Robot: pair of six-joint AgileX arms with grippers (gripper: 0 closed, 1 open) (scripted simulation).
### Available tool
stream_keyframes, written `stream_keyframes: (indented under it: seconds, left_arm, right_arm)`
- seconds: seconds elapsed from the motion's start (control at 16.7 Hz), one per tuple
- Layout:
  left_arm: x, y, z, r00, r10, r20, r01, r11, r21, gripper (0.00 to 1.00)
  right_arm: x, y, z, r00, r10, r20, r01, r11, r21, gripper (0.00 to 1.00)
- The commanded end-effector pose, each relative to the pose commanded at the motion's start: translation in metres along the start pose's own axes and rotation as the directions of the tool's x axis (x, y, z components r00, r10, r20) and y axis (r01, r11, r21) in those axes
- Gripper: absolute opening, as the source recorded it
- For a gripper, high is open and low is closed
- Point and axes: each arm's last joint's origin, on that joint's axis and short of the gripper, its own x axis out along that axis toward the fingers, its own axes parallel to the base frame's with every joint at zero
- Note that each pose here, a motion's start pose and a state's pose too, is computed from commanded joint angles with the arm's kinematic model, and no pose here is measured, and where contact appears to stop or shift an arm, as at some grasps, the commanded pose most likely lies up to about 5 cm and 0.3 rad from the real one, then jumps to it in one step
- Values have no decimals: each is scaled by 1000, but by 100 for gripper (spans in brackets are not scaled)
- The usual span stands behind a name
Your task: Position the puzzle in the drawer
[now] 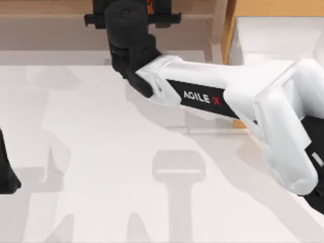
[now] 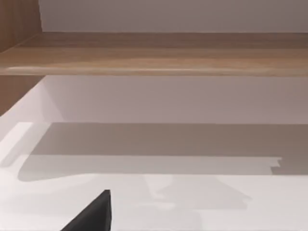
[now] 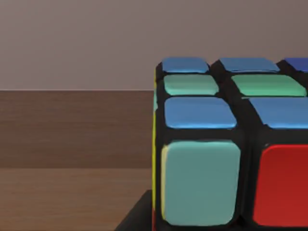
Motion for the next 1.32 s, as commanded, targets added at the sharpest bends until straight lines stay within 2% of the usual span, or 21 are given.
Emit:
stream_keyframes:
  seconds: [0.3,0.36,0.9,1.32]
  left_arm:
    - [0,0,0,1000,0,0,0,1000,0,100]
    - [0,0,0,1000,0,0,0,1000,0,100]
    - [0,0,0,1000,0,0,0,1000,0,100]
    - [0,0,0,1000,0,0,0,1000,0,100]
  right_arm:
    - [0,0,0,1000,0,0,0,1000,0,2]
    - [0,0,0,1000,0,0,0,1000,0,0]
    - [-2,2,2,1000,5,2,-5,1000,3,0]
    - [-21,2,21,1000,5,1,-5,1000,3,0]
